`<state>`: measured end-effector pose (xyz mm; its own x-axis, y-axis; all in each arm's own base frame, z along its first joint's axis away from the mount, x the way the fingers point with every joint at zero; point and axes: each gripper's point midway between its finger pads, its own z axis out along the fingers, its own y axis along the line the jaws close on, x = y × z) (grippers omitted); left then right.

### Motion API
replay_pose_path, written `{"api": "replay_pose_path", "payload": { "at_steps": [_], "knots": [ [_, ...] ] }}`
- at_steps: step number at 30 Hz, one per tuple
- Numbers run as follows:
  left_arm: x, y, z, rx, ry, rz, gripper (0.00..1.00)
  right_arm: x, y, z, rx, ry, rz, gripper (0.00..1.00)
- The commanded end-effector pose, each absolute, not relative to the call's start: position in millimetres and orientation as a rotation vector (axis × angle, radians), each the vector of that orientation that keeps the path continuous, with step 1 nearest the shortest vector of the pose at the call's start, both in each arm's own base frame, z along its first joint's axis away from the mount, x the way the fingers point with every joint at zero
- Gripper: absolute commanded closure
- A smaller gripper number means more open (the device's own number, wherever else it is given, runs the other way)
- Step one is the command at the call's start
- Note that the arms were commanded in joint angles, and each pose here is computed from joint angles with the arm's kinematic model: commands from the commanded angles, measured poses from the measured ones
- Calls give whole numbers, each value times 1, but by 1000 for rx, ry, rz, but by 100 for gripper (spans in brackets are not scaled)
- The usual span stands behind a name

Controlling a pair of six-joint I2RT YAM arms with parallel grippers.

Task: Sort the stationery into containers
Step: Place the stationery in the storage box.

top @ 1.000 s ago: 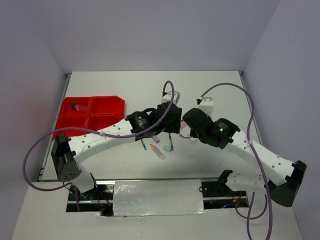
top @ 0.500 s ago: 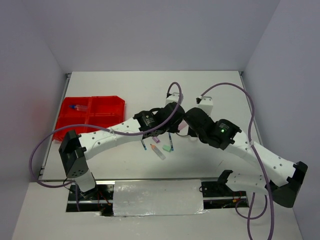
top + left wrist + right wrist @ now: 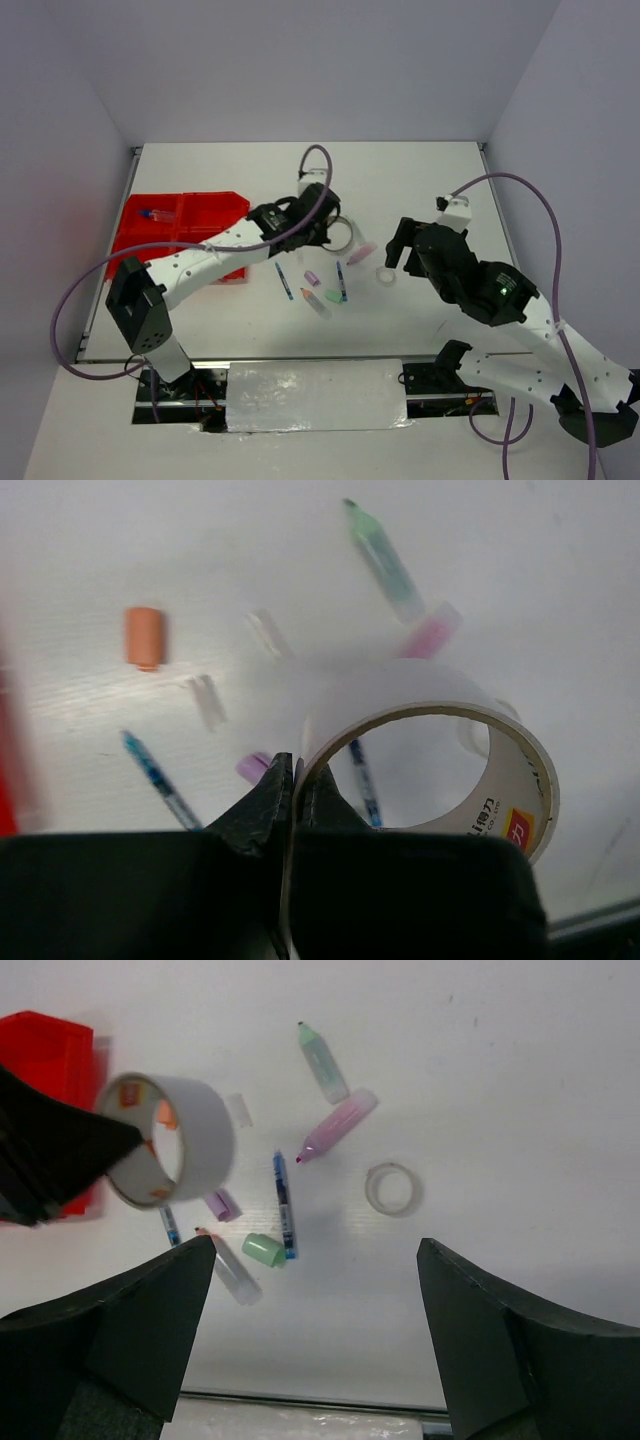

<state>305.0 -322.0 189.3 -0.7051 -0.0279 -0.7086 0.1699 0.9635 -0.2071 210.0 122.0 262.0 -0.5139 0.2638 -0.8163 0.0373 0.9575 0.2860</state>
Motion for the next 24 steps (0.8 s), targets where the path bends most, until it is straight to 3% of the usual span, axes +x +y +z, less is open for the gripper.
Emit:
{"api": "replay_pose_path", "payload": {
  "at_steps": [1, 6, 12, 24],
  "knots": [
    [346, -255, 217, -120, 2270, -275, 100, 207, 93, 280, 277, 2035, 210, 10],
    [409, -134, 219, -424, 2222, -91, 100, 202, 89, 275, 261, 2032, 223, 9],
    [456, -41, 195, -626, 2280, 40, 100, 203, 89, 264, 230, 2058, 184, 9],
    [443, 13, 129, -767, 2371, 83, 100, 208, 92, 254, 203, 2073, 157, 8]
  ]
}}
